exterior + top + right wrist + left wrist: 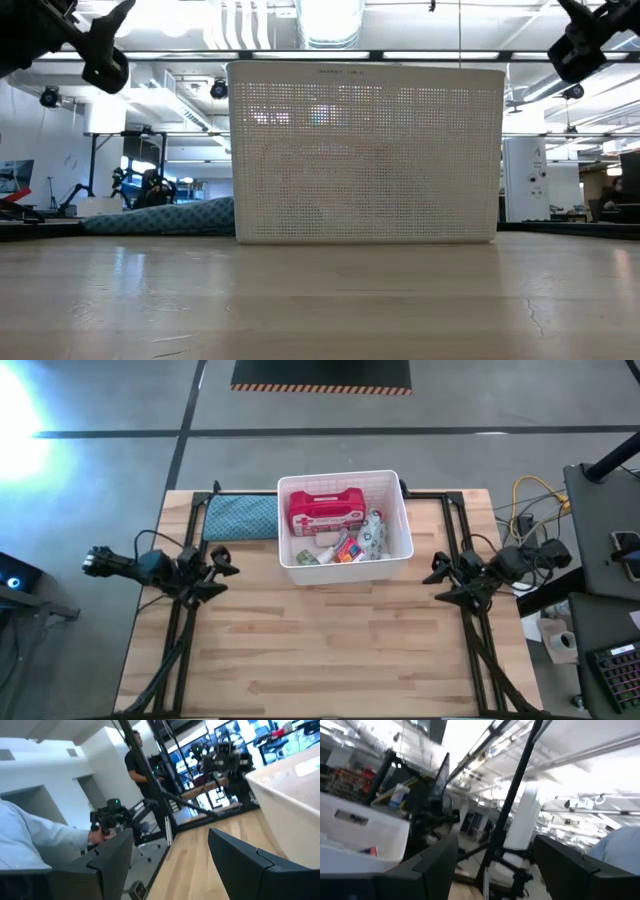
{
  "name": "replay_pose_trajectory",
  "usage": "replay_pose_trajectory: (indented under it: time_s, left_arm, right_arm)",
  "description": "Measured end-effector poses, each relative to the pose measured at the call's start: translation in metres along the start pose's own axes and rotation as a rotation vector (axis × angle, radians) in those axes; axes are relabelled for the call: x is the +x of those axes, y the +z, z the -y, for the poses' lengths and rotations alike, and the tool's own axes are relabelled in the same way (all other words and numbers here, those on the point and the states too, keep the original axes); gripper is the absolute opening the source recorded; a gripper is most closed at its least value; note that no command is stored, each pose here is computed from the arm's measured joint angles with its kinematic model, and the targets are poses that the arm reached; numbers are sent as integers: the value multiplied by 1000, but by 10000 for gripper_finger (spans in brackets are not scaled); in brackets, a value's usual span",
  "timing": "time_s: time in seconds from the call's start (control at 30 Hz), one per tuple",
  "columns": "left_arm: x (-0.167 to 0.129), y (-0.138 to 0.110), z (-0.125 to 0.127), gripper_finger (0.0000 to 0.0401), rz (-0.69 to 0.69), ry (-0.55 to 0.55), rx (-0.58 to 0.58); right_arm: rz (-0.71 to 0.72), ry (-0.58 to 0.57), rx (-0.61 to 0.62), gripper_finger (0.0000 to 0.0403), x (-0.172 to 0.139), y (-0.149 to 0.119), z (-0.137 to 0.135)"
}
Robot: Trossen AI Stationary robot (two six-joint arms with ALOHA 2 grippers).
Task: Pick & place medical supplies in basket/bin
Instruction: Return to Home Position
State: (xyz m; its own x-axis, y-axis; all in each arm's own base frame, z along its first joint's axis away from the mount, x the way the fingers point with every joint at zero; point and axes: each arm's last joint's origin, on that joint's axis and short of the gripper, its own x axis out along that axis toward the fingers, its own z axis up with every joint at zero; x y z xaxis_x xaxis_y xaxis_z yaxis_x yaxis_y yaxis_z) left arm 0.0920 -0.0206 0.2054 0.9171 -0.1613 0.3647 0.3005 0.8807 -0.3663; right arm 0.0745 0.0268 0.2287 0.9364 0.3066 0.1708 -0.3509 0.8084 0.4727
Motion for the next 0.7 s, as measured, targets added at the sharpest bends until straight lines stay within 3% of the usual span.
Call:
replay_pose_trajectory:
  time_s: [0.7]
  left_arm:
    - [7,-16,-7,242,-116,77,8]
  right_arm:
    - [-112,-70,17,249,5,-16,8]
